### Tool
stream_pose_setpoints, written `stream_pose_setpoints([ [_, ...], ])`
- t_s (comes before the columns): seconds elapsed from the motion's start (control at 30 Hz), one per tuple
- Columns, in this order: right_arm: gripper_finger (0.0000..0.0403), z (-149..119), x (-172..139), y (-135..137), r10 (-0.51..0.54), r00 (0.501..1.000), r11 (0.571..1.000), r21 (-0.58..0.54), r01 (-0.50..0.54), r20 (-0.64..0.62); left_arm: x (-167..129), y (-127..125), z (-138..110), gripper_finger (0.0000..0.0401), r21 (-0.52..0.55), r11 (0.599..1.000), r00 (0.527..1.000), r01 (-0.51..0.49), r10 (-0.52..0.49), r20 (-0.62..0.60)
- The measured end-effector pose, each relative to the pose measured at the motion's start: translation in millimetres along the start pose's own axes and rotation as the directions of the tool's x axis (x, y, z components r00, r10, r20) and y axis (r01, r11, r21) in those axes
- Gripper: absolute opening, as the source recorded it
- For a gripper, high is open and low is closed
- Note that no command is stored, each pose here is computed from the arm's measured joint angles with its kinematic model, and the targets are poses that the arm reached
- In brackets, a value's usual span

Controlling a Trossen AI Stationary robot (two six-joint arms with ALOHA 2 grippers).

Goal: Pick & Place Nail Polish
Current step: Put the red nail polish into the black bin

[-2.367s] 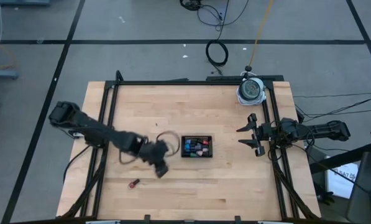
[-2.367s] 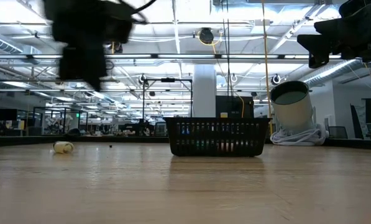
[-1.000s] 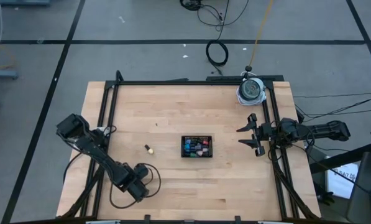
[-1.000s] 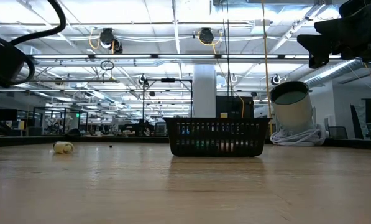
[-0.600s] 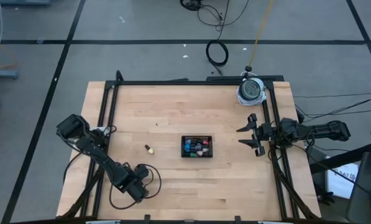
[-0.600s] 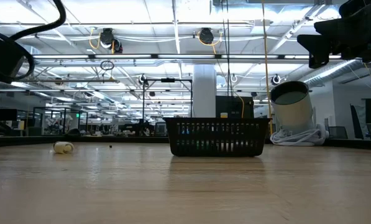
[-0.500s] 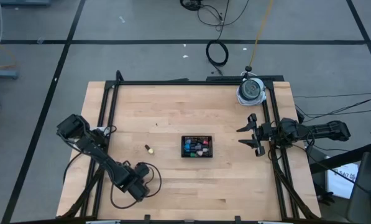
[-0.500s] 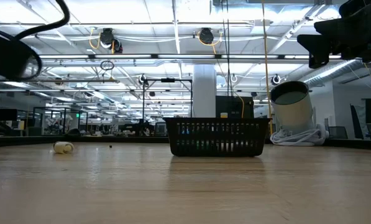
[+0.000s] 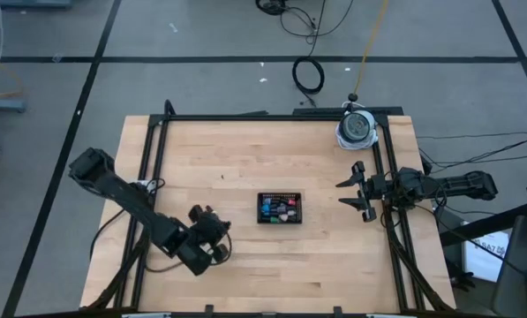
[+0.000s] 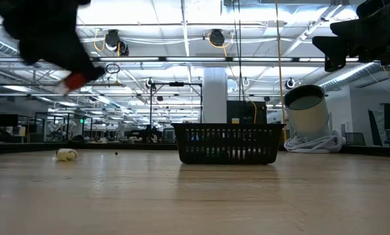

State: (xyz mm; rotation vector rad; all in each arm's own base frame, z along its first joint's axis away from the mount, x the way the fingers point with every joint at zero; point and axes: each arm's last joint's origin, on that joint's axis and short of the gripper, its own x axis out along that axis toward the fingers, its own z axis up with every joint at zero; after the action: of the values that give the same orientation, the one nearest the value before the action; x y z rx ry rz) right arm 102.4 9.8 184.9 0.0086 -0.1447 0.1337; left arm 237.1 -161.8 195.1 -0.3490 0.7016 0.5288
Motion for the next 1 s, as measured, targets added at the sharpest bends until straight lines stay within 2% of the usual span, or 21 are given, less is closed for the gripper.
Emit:
stream_pose_setpoints([
  [0.1, 0.0192, 0, 0, 0, 0.000, 1.000, 1.000, 0.000, 0.000, 0.000, -11, -3, 19, 0.0032, 0.055, 0.998, 0.988, 0.044, -0.052, 0.149],
  [0.27, 0.0192, 1, 0, 0, 0.000, 1.000, 1.000, 0.000, 0.000, 0.005, -26, -8, 46, 0.0032, 0.098, 0.983, 0.951, 0.155, -0.175, 0.255],
  [0.37, 0.0192, 0, 0, 0, 0.000, 1.000, 1.000, 0.000, 0.000, 0.001, -32, -17, 63, 0.0032, 0.085, 0.946, 0.899, 0.312, -0.323, 0.295],
  [0.47, 0.0192, 0, 0, 0, 0.000, 1.000, 1.000, 0.000, 0.000, 0.000, -39, -27, 80, 0.0032, 0.099, 0.869, 0.799, 0.485, -0.486, 0.354],
  [0.57, 0.0192, 0, 0, 0, 0.000, 1.000, 1.000, 0.000, 0.000, 0.002, -47, -34, 95, 0.0032, 0.199, 0.754, 0.648, 0.626, -0.645, 0.406],
  [0.63, 0.0192, 0, 0, 0, 0.000, 1.000, 1.000, 0.000, 0.000, 0.001, -51, -37, 102, 0.0032, 0.299, 0.682, 0.551, 0.667, -0.723, 0.417],
  [0.7, 0.0192, 0, 0, 0, 0.000, 1.000, 1.000, 0.000, 0.000, 0.001, -53, -38, 106, 0.0032, 0.376, 0.635, 0.490, 0.675, -0.767, 0.414],
  [0.77, 0.0192, 0, 0, 0, 0.000, 1.000, 1.000, 0.000, 0.000, 0.001, -53, -37, 109, 0.0032, 0.409, 0.620, 0.465, 0.670, -0.779, 0.419],
  [1.0, 0.0192, 0, 0, 0, 0.000, 1.000, 1.000, 0.000, 0.000, 0.001, -48, -33, 116, 0.0032, 0.410, 0.609, 0.458, 0.679, -0.788, 0.412],
])
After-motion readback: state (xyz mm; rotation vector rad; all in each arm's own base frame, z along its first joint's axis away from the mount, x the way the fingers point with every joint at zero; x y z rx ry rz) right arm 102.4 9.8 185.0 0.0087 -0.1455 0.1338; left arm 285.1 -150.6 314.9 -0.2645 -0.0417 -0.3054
